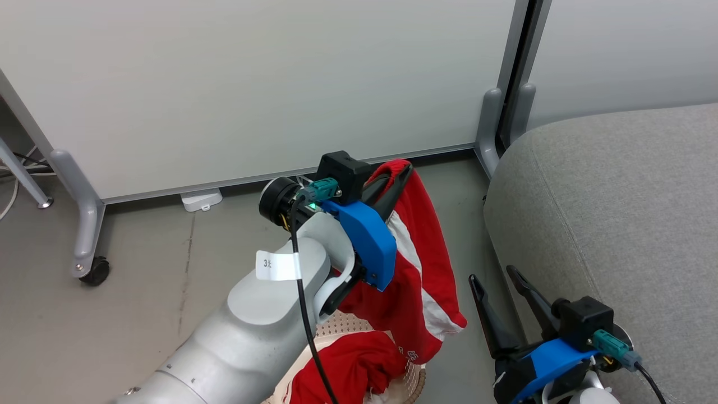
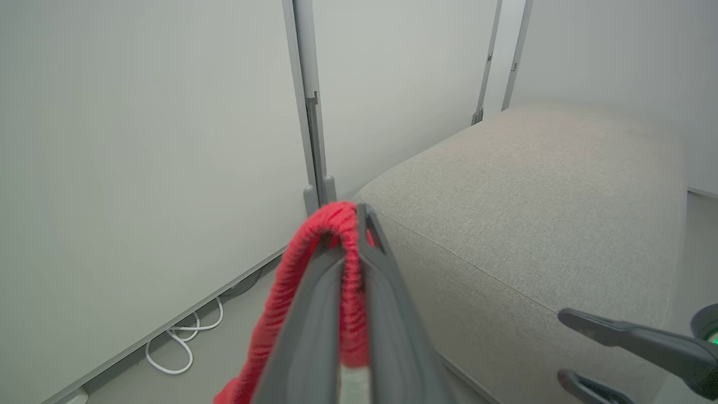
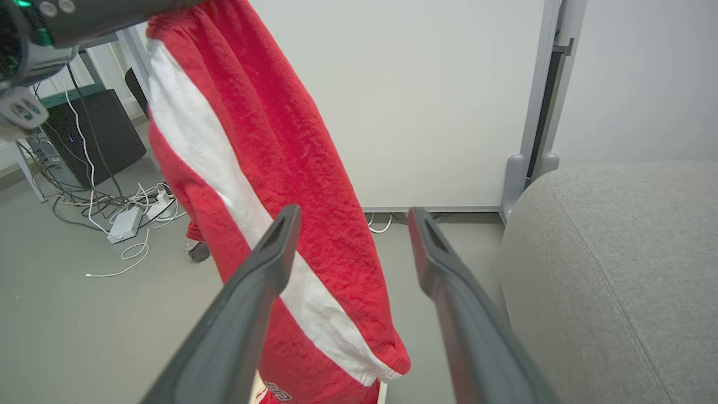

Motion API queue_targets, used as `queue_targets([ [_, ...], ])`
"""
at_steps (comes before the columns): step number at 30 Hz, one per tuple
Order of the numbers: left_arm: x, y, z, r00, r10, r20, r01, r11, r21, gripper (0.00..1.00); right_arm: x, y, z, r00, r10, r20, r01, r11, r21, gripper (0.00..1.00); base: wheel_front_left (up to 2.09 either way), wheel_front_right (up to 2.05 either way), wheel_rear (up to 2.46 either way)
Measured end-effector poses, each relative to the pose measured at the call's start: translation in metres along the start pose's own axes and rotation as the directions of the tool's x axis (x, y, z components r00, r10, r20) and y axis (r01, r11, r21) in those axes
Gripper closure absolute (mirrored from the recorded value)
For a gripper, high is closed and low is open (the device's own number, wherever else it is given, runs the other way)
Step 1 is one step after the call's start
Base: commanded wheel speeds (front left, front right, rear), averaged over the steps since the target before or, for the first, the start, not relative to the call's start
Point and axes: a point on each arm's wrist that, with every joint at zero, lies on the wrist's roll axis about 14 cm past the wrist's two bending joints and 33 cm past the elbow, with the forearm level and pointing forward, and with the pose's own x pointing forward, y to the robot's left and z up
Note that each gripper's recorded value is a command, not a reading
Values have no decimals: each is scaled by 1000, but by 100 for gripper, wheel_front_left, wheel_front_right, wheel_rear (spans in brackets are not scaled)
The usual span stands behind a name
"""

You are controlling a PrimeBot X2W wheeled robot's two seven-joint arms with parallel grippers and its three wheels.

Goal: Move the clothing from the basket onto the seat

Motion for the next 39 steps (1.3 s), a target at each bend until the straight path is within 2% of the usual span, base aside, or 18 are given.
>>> queue_targets([
  [12,5,-18,-4,999,-45,-20,45,999,2,100,-2,7,-3,1000,19,-15,-19,1000,-1,0,0,0,0],
  [21,6,-24,-7,998,-61,-31,61,998,-5,100,3,40,-15,990,124,-68,-125,992,-24,0,0,0,0],
  [28,6,-28,-6,997,-73,-30,73,997,-10,100,18,56,-22,978,185,-96,-190,980,-50,0,0,0,0],
  [39,2,-29,-4,997,-76,-24,76,997,-10,100,46,61,-21,972,219,-88,-222,974,-31,0,0,0,0],
])
